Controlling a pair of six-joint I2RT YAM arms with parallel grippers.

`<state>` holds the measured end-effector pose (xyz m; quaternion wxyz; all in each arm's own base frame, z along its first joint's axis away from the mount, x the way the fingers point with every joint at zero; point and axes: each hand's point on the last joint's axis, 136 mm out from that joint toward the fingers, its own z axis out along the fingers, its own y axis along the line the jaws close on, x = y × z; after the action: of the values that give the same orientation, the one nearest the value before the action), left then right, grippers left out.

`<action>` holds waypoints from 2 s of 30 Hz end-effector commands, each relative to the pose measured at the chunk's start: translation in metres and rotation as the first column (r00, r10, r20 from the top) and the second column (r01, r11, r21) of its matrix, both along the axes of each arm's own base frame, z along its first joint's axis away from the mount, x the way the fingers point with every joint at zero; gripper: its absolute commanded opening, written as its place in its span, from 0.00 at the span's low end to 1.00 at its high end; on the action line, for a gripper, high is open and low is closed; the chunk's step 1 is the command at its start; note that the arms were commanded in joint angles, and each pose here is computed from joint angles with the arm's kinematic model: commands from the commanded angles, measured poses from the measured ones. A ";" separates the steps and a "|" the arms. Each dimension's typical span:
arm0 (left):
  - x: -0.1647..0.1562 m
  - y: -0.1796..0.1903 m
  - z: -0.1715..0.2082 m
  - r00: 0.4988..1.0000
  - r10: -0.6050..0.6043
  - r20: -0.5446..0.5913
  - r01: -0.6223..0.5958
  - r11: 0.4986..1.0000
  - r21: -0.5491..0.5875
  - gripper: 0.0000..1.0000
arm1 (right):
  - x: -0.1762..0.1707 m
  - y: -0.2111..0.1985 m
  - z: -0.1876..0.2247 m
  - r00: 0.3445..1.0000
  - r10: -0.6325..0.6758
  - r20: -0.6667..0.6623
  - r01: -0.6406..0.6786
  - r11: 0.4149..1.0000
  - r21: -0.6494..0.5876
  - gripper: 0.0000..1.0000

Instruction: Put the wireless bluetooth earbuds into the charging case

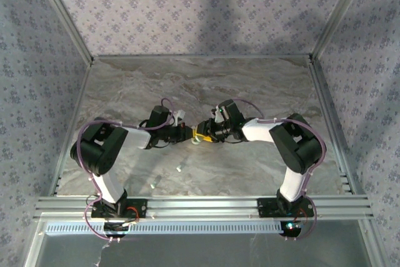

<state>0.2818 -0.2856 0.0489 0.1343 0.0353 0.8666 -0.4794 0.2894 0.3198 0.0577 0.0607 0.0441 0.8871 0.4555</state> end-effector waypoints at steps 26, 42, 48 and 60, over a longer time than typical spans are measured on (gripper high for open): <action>-0.007 -0.016 -0.001 0.997 -0.075 -0.024 0.075 0.997 -0.014 0.26 | -0.007 -0.005 0.016 0.998 0.010 0.060 -0.010 1.000 0.001 0.61; -0.008 -0.018 0.011 0.996 -0.086 0.011 0.086 0.996 -0.029 0.39 | -0.010 -0.023 0.024 0.996 -0.009 0.094 0.014 0.999 -0.049 0.62; -0.009 -0.016 0.021 0.995 -0.082 0.051 0.084 0.996 -0.039 0.48 | -0.012 -0.029 0.026 0.994 -0.013 0.107 0.021 0.997 -0.069 0.65; -0.008 -0.011 0.036 0.992 -0.059 0.113 0.064 0.997 -0.045 0.54 | -0.017 -0.039 0.024 0.991 -0.002 0.135 0.023 0.988 -0.153 0.65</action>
<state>0.2738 -0.2951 0.0693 0.1397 0.0649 0.8552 -0.4949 0.2786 0.2875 0.0849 0.1203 0.0260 0.9020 0.4138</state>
